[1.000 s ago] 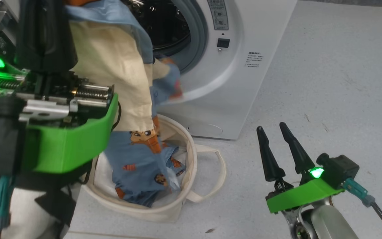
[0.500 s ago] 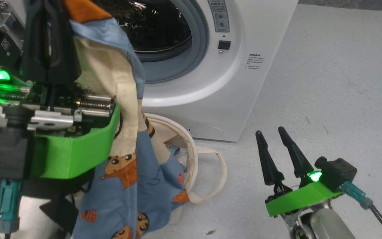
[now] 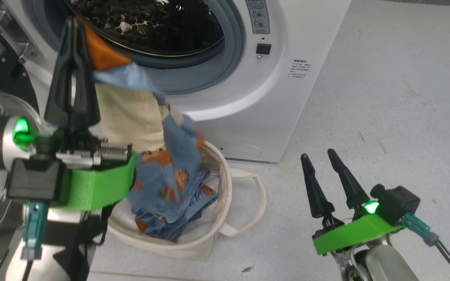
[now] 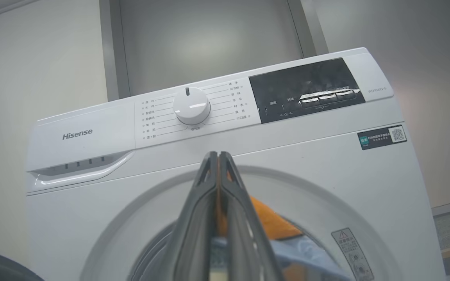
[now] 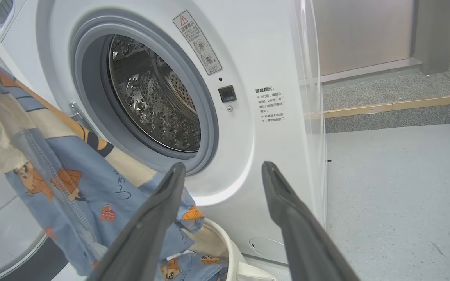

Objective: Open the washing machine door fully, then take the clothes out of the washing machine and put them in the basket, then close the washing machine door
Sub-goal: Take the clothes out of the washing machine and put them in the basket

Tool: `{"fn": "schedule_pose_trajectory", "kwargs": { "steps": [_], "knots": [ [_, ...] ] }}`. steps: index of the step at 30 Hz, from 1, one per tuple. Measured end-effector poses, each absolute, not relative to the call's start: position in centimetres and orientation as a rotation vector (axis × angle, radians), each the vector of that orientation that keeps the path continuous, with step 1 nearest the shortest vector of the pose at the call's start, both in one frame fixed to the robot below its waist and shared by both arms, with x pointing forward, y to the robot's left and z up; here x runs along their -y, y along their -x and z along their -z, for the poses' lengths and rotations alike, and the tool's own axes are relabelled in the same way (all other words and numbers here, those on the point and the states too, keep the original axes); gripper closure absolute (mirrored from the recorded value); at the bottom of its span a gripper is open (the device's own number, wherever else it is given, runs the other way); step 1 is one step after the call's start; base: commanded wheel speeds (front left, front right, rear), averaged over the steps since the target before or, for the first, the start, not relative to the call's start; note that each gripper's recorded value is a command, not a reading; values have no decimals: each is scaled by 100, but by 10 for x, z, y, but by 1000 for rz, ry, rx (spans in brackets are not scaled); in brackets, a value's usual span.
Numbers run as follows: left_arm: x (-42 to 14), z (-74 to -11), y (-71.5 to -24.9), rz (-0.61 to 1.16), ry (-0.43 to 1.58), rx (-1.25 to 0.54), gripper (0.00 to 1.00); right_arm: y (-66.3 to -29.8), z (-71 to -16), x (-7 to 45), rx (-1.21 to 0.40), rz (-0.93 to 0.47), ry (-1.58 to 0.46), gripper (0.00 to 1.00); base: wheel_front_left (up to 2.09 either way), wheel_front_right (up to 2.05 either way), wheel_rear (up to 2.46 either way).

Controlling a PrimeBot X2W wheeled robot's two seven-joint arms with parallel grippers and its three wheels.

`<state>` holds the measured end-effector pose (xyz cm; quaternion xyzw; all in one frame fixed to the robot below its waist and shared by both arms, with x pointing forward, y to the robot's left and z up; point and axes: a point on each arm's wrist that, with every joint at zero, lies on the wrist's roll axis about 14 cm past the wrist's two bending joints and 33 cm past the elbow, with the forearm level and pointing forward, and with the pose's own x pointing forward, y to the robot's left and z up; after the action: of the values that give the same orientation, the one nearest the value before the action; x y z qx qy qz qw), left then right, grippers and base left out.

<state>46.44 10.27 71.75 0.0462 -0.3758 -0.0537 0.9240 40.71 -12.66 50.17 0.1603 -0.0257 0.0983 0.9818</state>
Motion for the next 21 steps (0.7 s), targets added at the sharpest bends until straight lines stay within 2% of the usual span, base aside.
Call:
{"fn": "schedule_pose_trajectory", "kwargs": {
  "steps": [6,18,21],
  "knots": [
    [-110,-687,-465,109,-131,688,100,-409,-499,129,47,-192,-315,0,0,0,0],
    [-100,-671,-463,142,-145,651,100,-413,-492,122,27,-209,-314,0,0,0,0],
    [-97,-642,-476,152,-161,568,100,-415,-486,123,12,-202,-315,0,0,0,0]
  ]
}}
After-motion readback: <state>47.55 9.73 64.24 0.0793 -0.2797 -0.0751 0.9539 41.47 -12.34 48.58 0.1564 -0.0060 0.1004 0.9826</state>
